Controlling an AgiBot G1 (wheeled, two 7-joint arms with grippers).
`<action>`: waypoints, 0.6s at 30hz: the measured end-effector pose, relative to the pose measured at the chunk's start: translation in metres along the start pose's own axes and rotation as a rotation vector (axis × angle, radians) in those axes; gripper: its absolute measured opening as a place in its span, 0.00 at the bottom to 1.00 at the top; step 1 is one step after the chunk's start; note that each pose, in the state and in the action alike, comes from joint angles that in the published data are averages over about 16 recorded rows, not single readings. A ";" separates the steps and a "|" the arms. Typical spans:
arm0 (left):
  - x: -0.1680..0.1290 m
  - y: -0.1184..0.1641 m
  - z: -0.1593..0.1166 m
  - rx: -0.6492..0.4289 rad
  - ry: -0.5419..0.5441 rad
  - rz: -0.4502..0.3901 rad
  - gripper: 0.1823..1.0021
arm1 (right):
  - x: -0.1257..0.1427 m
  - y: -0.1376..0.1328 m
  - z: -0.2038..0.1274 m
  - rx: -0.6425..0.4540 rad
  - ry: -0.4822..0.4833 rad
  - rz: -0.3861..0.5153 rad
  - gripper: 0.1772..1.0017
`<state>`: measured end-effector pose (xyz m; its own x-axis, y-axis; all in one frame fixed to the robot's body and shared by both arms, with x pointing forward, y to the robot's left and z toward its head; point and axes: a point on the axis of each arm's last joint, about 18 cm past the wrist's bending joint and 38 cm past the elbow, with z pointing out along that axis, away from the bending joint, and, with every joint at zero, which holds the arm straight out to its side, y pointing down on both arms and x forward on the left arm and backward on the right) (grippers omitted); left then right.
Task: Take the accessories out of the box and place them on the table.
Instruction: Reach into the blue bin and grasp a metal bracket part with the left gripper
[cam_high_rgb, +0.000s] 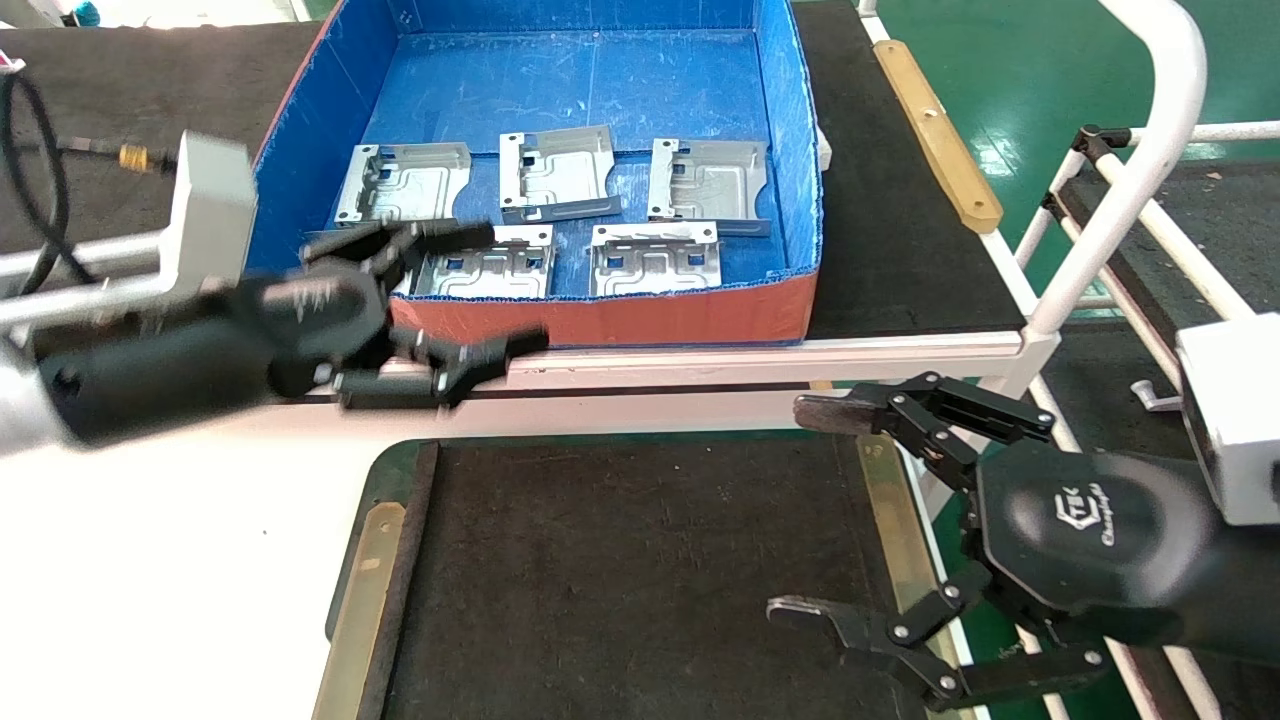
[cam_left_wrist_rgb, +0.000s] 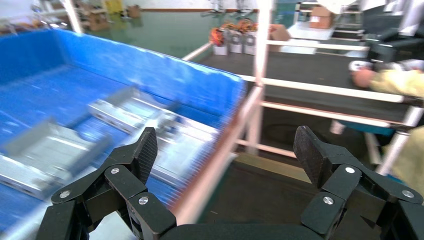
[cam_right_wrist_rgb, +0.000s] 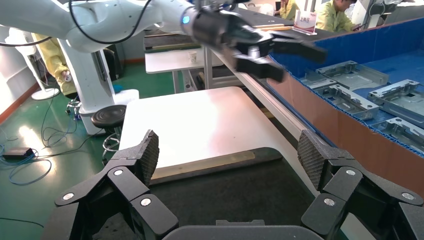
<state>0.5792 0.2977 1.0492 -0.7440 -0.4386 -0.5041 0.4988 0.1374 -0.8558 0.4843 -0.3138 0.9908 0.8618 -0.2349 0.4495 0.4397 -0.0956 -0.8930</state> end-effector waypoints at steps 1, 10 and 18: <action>-0.006 -0.001 0.003 -0.001 -0.014 0.006 1.00 | 0.000 0.000 0.000 0.000 0.000 0.000 1.00; -0.054 -0.006 0.022 -0.022 -0.135 0.045 1.00 | 0.000 0.000 0.000 0.000 0.000 0.000 1.00; -0.091 -0.003 0.036 -0.058 -0.243 0.030 1.00 | 0.000 0.000 0.000 0.000 0.000 0.000 1.00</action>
<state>0.6610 0.3051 1.1017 -0.5971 -0.6334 -0.4923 0.4871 0.2013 -0.8498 0.4843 -0.3138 0.9908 0.8618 -0.2349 0.4495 0.4397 -0.0956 -0.8930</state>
